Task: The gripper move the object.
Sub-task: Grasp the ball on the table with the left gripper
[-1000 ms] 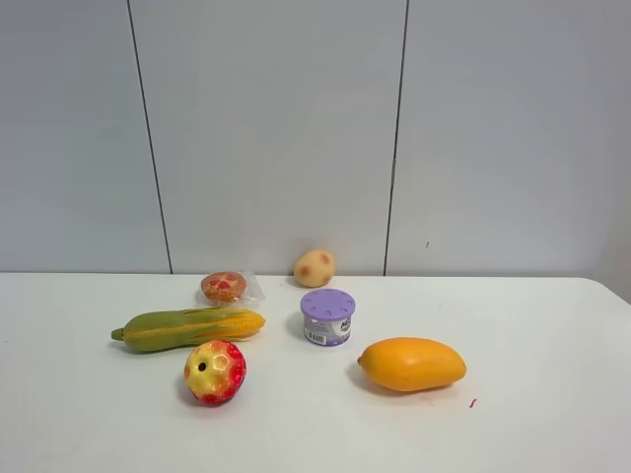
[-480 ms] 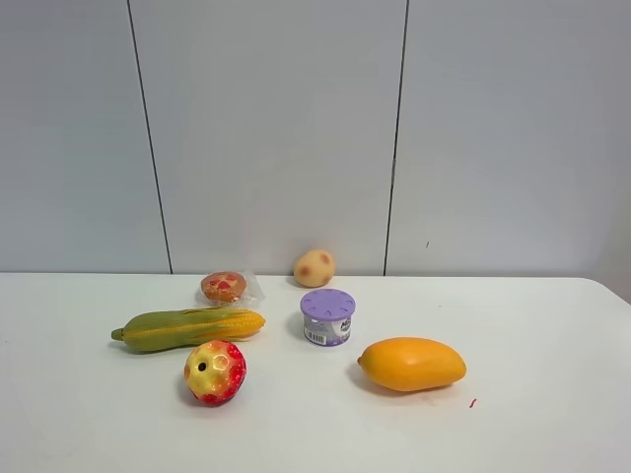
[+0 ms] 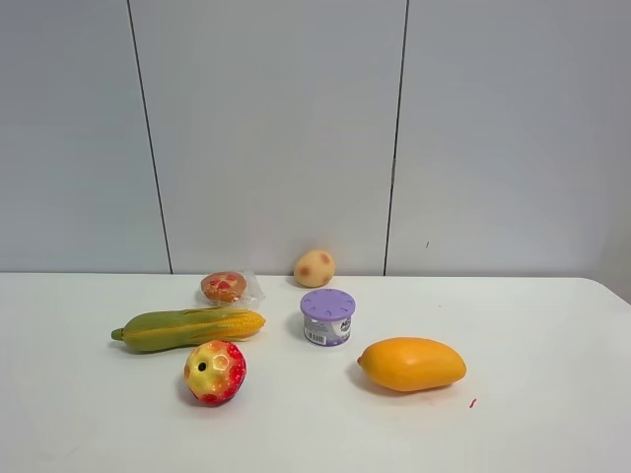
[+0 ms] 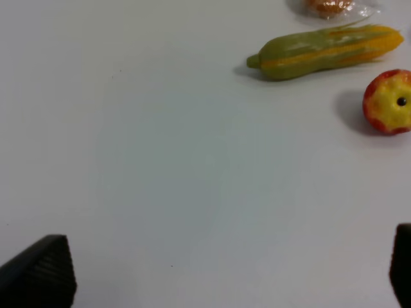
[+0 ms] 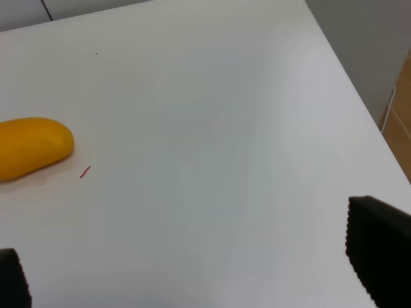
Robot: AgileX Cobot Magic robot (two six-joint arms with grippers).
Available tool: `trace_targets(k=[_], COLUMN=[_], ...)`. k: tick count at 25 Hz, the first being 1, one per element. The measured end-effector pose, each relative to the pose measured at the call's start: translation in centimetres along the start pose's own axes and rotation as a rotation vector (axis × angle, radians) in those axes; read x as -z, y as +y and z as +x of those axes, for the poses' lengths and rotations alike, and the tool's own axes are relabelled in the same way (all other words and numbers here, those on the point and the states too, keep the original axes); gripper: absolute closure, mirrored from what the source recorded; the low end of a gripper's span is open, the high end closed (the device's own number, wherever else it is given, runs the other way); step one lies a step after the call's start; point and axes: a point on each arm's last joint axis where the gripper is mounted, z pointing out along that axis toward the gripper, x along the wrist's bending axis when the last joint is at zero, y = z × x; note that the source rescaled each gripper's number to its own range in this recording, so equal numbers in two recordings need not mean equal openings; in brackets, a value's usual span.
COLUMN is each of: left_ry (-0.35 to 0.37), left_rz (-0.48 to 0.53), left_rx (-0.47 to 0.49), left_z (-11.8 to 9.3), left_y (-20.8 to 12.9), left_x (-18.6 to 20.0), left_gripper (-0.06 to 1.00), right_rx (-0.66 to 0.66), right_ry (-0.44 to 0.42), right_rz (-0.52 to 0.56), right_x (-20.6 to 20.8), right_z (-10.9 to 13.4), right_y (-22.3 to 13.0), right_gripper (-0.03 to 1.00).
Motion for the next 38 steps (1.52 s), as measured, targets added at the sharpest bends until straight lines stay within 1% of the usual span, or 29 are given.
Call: trace_targets(k=[17,21,24,28,32,35,38], left_ry=[0.000,-0.004,-0.007,-0.007,-0.005,-0.003,-0.002], left_rz=[0.002,0.032,0.082,0.127,0.121,0.135,0.143], left_rx=[0.000,0.014,0.026,0.032,0.036,0.039,0.041], left_z=[0.0,0.0,0.0,0.1,0.2,0.3,0.3], left_y=[0.0,0.2,0.6,1.8,4.2,5.9,7.0], left_x=[0.0,-0.5,-1.2,-1.9,-2.5,-3.2,-3.7], left_gripper=[-0.06,-0.06,-0.06,-0.06,-0.06,-0.06,-0.06], right_rx=[0.000,0.000,0.000,0.000,0.000,0.000,0.000], right_ry=[0.000,0.000,0.000,0.000,0.000,0.000,0.000], right_rz=[0.000,0.000,0.000,0.000,0.000,0.000,0.000], right_x=[0.0,0.0,0.0,0.0,0.0,0.0,0.0], right_z=[0.0,0.0,0.0,0.0,0.0,0.0,0.0], right_y=[0.0,0.0,0.0,0.0,0.0,0.0,0.0], right_gripper=[-0.03,-0.03,-0.03,-0.03,-0.03,-0.03,-0.03])
